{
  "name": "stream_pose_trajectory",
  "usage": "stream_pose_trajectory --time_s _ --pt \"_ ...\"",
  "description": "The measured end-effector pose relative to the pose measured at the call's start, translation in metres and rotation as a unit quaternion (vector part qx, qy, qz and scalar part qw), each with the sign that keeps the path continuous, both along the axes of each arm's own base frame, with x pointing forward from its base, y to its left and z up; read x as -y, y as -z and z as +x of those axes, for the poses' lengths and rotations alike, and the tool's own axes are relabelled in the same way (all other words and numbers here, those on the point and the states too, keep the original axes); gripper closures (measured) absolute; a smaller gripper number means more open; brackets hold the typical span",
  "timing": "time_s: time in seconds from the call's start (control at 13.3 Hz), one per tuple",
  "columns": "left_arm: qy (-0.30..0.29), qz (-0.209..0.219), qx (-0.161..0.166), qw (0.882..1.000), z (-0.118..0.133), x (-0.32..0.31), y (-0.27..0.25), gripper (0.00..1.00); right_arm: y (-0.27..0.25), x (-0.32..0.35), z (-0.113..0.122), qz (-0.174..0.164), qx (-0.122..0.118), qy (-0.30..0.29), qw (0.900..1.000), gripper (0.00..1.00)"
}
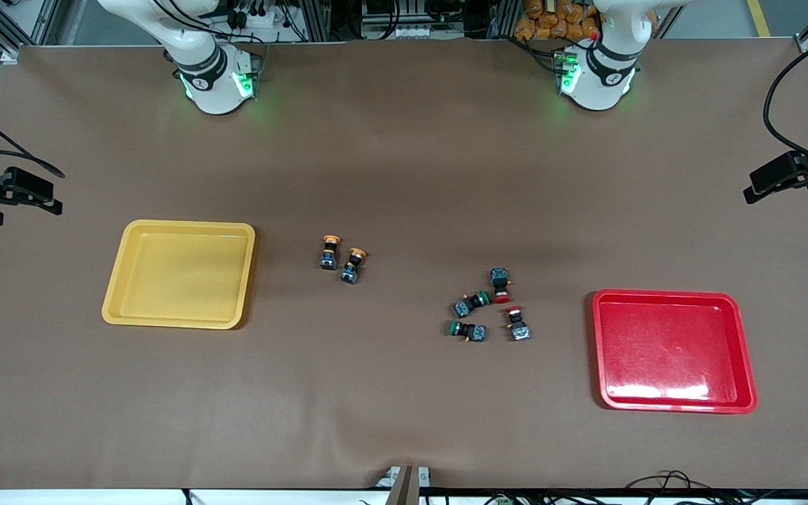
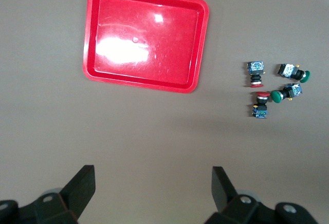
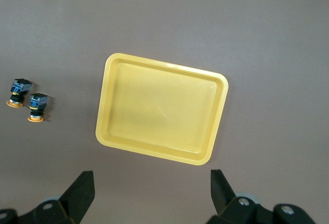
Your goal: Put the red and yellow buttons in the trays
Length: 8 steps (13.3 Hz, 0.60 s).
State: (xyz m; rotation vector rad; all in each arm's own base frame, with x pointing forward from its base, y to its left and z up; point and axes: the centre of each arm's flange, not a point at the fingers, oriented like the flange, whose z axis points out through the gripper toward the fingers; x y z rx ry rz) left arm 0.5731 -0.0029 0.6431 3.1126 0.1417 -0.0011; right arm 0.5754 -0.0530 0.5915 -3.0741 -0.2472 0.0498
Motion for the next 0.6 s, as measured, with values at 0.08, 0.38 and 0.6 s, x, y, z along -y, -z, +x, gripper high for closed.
stream_pose_trajectory --time_s 0.08,0.38,0.6 --pt "0.0 0.0 0.001 1.0 0.0002 -0.0002 -0.0006 0.0 -0.0002 0.0 0.0 0.0 0.0 0.0 1.0 0.0" --pt "-0.002 0.0 0.007 1.0 0.0013 -0.0022 -0.0022 0.0 -0.0008 0.0001 -0.0007 0.0 -0.002 0.0 1.0 0.0" --pt "-0.002 0.0 0.008 1.0 0.0014 -0.002 -0.0023 0.0 0.0007 0.0006 -0.0039 0.002 -0.015 0.0 1.0 0.0"
